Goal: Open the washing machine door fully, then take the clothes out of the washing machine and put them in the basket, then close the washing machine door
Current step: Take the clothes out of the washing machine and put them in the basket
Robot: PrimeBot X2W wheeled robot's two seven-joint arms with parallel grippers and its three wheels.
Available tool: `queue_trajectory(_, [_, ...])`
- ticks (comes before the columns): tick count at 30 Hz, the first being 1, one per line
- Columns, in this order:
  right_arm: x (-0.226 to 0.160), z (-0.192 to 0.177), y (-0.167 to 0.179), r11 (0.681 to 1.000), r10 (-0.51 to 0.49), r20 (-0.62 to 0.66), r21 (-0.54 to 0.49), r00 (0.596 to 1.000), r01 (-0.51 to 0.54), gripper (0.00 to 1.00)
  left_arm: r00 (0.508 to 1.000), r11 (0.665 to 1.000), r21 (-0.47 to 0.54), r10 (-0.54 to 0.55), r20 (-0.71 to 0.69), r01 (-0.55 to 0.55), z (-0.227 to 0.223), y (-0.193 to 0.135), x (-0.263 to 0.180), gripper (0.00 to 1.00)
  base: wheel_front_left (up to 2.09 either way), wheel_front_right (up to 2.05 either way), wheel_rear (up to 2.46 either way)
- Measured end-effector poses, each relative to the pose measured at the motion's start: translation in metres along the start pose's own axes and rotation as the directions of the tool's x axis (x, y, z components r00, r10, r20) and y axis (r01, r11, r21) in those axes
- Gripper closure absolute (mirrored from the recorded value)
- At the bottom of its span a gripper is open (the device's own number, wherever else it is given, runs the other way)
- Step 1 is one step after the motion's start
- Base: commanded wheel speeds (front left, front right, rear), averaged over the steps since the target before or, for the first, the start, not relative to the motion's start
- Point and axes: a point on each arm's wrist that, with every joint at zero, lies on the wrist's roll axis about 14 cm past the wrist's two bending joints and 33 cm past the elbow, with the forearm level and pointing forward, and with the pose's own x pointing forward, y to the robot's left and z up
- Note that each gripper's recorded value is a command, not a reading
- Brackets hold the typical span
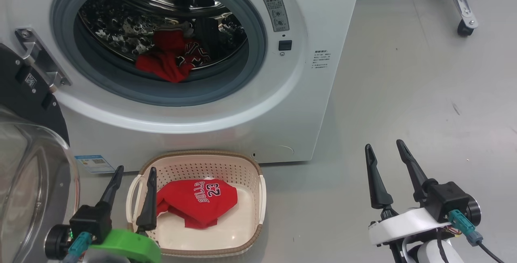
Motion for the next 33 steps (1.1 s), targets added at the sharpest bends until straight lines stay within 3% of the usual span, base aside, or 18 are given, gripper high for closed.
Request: queue_trajectory(33, [-0.023, -0.001, -0.004, 1.000, -0.024, -0.007, 0.008, 1.000, 0.024, 0.00, 0.997, 1.000, -0.002, -0.007, 0.072, 0.007, 0.024, -0.013, -0.028, 0.00, 0.00, 0.00, 0.00])
